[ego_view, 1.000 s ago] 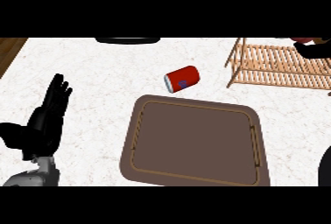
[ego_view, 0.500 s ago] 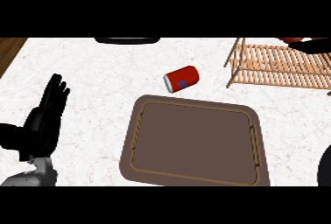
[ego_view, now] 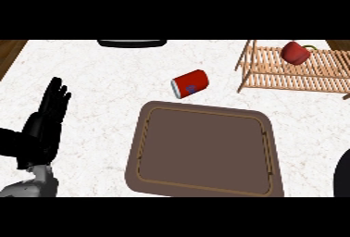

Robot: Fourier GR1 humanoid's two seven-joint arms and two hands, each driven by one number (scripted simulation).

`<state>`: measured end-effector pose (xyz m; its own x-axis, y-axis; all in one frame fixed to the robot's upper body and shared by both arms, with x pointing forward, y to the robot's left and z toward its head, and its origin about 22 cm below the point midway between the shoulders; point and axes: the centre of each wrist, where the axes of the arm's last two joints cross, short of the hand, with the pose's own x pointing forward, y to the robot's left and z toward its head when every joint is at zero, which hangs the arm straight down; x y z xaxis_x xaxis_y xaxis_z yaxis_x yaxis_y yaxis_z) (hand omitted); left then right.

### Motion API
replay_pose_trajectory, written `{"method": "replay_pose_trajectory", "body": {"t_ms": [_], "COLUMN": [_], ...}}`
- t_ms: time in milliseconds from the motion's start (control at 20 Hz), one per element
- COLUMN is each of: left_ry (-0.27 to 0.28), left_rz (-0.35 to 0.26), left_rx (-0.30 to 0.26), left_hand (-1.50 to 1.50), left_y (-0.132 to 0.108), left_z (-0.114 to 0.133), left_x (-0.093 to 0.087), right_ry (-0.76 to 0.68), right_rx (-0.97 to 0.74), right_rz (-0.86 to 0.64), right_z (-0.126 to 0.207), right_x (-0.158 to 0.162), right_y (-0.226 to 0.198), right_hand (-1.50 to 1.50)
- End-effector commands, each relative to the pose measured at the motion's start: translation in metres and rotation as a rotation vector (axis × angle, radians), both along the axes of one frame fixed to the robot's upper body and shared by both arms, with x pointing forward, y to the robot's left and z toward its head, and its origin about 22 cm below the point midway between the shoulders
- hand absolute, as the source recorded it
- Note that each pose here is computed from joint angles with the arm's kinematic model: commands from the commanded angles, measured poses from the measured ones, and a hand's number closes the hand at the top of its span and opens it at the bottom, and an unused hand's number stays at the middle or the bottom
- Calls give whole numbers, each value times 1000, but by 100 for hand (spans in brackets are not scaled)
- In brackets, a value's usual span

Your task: Pick the bell pepper from the tray and place it in the tiered shelf

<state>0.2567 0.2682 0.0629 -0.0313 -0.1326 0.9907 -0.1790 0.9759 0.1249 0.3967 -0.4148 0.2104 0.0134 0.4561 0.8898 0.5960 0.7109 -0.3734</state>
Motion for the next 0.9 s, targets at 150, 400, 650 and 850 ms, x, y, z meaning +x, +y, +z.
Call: {"method": "replay_pose_trajectory", "body": {"t_ms": [150, 400, 650, 850], "left_ry": [-7, -2, 7, 2], "left_rz": [27, 11, 56, 13], "left_rx": [6, 30, -1, -5], "left_hand": [0, 0, 0, 0], "left_y": [5, -4, 10, 14], "left_z": [-3, -12, -14, -20], "left_x": [-4, -4, -1, -6], "right_ry": [11, 11, 17, 14], "right_rx": [120, 115, 126, 133], "right_rz": [-161, -187, -128, -112], "right_z": [23, 41, 51, 16], "right_x": [-50, -102, -165, -178], "right_y": [-58, -108, -154, -175], "right_hand": [-150, -150, -150, -150]}}
